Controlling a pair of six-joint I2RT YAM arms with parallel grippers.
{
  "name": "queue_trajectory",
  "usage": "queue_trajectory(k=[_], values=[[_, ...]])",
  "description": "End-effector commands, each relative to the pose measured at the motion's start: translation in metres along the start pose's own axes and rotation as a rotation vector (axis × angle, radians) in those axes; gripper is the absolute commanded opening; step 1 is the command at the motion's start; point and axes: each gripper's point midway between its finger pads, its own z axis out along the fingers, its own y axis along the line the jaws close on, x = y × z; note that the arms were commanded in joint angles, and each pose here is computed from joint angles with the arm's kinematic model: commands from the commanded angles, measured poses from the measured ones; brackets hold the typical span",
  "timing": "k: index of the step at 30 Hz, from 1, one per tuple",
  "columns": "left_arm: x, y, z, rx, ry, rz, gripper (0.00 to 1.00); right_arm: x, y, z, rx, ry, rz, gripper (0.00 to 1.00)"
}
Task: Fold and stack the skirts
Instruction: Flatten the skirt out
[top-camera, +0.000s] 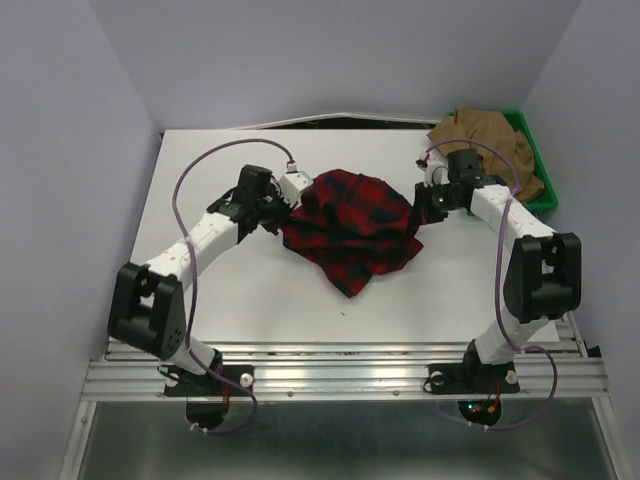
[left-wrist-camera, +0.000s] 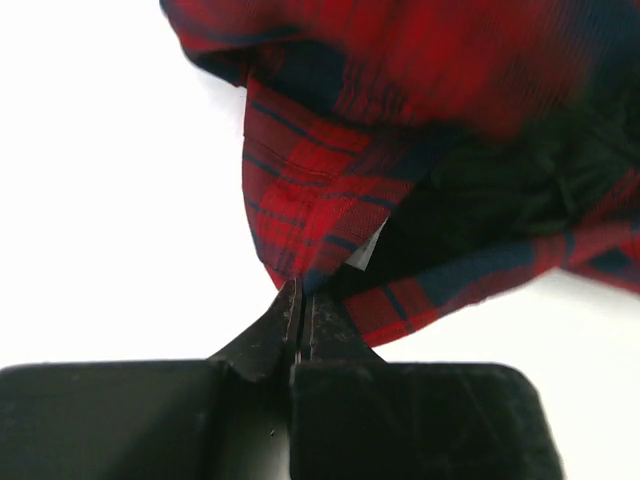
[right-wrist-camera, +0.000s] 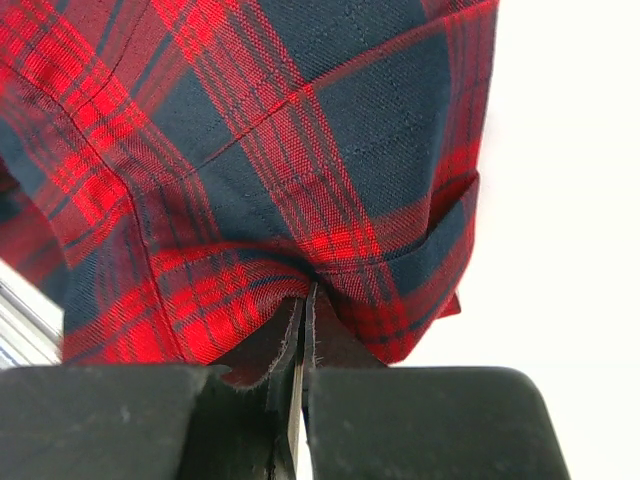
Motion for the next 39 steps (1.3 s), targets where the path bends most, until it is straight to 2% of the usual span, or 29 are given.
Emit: queue_trajectory(k=[1,5,6,7,8,10,11,13,15,19,21,25,26,29,30,32,33,36,39], values=[[0.009,-0.009,-0.051,-0.044,-0.046,0.047,0.0,-0.025,-0.001,-0.008,0.017,-0.061,-0.006,0.01],[0.054,-0.039,-0.064,0.013,0.024,0.092,0.0,-0.017,0.001,-0.005,-0.008,-0.031,-0.001,0.01],[0.062,-0.043,-0.064,0.022,0.046,0.098,0.01,-0.016,0.003,-0.005,-0.017,-0.027,-0.002,0.01],[0.069,-0.047,-0.064,0.036,0.063,0.102,0.08,-0.015,0.004,-0.005,-0.027,-0.023,-0.005,0.01],[0.074,-0.049,-0.065,0.041,0.077,0.103,0.29,-0.014,0.006,-0.005,-0.041,-0.02,-0.016,0.01],[0.073,-0.051,-0.07,0.039,0.059,0.091,0.59,-0.008,0.012,-0.005,-0.08,0.0,-0.022,0.01],[0.063,-0.049,-0.072,0.025,0.018,0.093,0.8,-0.005,0.012,-0.005,-0.091,0.012,-0.035,0.01],[0.038,-0.044,-0.083,-0.011,-0.071,0.074,0.9,-0.001,0.015,-0.004,-0.112,0.026,-0.049,0.01],[0.008,-0.033,-0.091,-0.057,-0.154,0.028,0.9,0.004,0.014,-0.003,-0.111,0.043,-0.05,0.01],[-0.03,-0.026,-0.093,-0.071,-0.247,-0.031,0.9,0.007,0.012,-0.002,-0.105,0.051,-0.035,0.01],[-0.041,-0.031,-0.089,-0.059,-0.277,0.002,0.9,0.005,0.011,-0.001,-0.101,0.045,-0.034,0.01],[-0.054,-0.051,-0.074,-0.022,-0.259,0.248,0.9,-0.011,0.007,-0.001,-0.083,0.017,-0.05,0.01],[-0.054,-0.054,-0.069,-0.009,-0.244,0.375,0.89,-0.012,0.004,0.002,-0.076,0.023,-0.052,0.01],[-0.063,-0.052,-0.067,-0.004,-0.243,0.574,0.87,-0.033,-0.004,0.003,-0.046,0.0,-0.075,0.01],[-0.066,-0.051,-0.064,0.007,-0.241,0.701,0.86,-0.034,-0.01,0.01,-0.038,0.015,-0.066,0.01],[-0.066,-0.05,-0.06,0.014,-0.233,0.831,0.84,-0.055,-0.014,0.011,-0.026,-0.015,-0.089,0.01],[-0.067,-0.049,-0.056,0.018,-0.227,0.941,0.84,-0.055,-0.017,0.021,-0.026,0.008,-0.086,0.02],[-0.071,-0.046,-0.046,0.02,-0.219,1.078,0.83,-0.077,-0.019,0.031,-0.036,-0.009,-0.106,0.06],[-0.082,-0.044,-0.038,0.015,-0.231,1.108,0.84,-0.106,-0.02,0.039,-0.032,-0.049,-0.13,0.09]])
